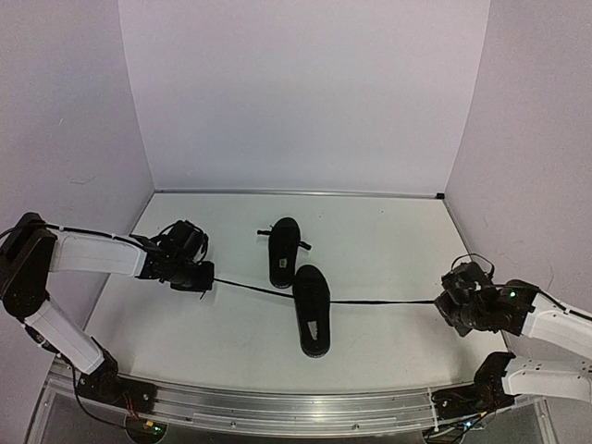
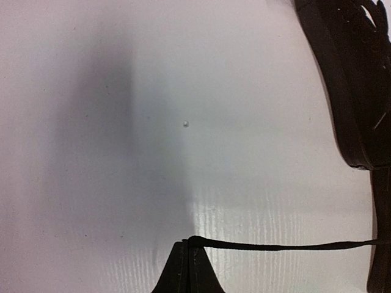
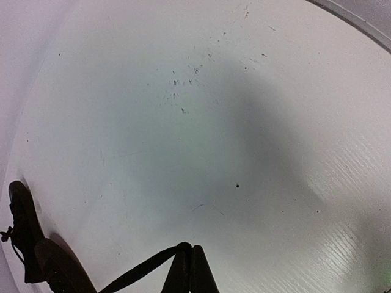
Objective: Tie the shoes
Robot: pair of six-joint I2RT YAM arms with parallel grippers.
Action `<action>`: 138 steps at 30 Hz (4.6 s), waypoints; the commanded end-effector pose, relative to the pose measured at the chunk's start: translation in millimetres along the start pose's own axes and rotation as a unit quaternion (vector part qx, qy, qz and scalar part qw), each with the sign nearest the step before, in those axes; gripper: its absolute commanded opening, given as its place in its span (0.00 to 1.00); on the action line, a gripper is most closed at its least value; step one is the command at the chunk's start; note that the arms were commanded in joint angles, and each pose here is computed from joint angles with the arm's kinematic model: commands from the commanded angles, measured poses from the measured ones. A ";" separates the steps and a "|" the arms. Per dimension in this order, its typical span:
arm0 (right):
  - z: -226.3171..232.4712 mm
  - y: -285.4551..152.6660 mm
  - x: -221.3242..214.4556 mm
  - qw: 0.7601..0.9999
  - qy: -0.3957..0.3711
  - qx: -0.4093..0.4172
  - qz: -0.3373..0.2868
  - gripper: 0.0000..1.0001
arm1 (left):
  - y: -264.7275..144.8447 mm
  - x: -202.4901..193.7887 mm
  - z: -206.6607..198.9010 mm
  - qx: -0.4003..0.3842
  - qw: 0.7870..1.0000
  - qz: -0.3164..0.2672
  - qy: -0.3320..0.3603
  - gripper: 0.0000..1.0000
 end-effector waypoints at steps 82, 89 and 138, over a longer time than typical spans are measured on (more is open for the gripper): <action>179.7 3.8 -154.5 0.647 -0.624 0.376 0.223 0.56 | -61.3 20.8 -106.5 -0.282 0.920 -0.048 0.267 0.99; 178.5 -4.5 -153.0 0.655 -0.613 0.367 0.245 0.46 | -54.0 -4.2 -117.0 -0.314 0.885 -0.022 0.343 0.95; 173.1 37.3 -174.7 0.631 -0.706 0.208 0.246 0.00 | 10.6 -38.7 -138.7 -0.334 0.784 -0.021 0.523 0.61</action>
Point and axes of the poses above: each gripper's point midway between its finger pads, its own y axis out along the fingers, its own z axis along the line the jaws close on, x = y × z, the point moved 4 cm from there along -y, back along the fingers, and after that the axes turned 9 degrees about -y, right-handed, at the moved point
